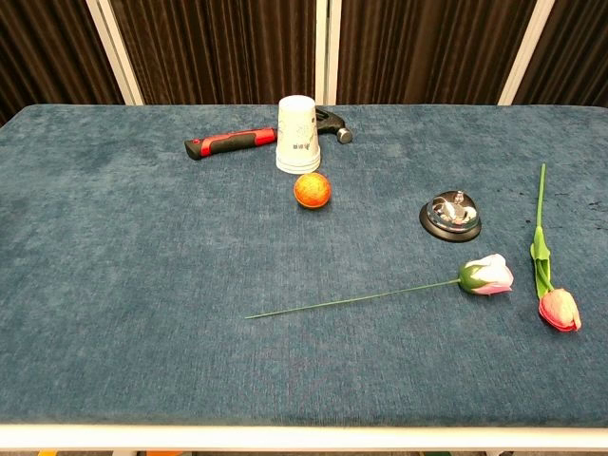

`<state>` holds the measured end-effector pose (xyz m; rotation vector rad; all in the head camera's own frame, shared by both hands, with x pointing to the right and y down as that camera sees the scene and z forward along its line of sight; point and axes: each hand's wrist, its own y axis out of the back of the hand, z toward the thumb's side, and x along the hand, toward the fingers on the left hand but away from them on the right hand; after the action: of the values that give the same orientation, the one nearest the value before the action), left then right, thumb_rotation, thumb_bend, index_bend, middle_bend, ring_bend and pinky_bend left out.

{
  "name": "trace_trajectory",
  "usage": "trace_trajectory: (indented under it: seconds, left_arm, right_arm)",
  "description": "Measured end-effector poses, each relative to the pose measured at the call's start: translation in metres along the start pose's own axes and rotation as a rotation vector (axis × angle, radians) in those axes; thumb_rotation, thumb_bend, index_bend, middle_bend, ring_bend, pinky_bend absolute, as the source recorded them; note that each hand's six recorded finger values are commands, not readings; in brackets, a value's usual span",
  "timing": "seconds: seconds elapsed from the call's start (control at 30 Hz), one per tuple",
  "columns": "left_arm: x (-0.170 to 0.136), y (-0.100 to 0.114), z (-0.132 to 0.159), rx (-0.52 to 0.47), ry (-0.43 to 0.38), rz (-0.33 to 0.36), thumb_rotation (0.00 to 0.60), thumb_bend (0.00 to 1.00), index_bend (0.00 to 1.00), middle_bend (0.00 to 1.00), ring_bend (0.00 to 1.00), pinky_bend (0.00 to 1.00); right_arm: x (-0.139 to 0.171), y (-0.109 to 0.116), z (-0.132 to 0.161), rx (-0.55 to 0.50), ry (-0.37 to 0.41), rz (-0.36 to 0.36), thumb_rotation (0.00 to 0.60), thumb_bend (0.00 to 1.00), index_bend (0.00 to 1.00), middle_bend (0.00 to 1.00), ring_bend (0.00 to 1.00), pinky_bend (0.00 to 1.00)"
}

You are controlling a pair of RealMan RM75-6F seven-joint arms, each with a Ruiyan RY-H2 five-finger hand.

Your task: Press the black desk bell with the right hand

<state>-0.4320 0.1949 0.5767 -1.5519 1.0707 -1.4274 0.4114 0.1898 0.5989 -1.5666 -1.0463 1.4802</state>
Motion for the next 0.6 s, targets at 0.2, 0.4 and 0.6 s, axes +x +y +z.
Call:
trace_trajectory:
  seconds: [0.2,0.4,0.6]
  left_arm:
    - [-0.0017,-0.0028,-0.001,0.001,0.002,-0.007,0.6,0.11,0.09,0.05,0.0,0.15]
    - [0.0002,0.0005,-0.0009,0.0,0.001,0.0,0.6,0.11,0.09,0.05,0.0,0.15]
    - [0.0005,0.0007,0.0006,-0.003,-0.004,-0.002,0.6,0.11,0.09,0.05,0.0,0.15]
  right_arm:
    - [-0.0002,0.0008,0.0,0.0,-0.001,0.0,0.6,0.23,0.0,0.0,0.0,0.0]
    - [-0.0012,-0.0017,0.0031,-0.002,0.005,0.008,0.6,0.29,0.0,0.0,0.0,0.0]
    - [-0.0008,-0.0024,0.0051,0.014,0.006,0.011,0.6,0.94,0.0,0.0,0.0,0.0]
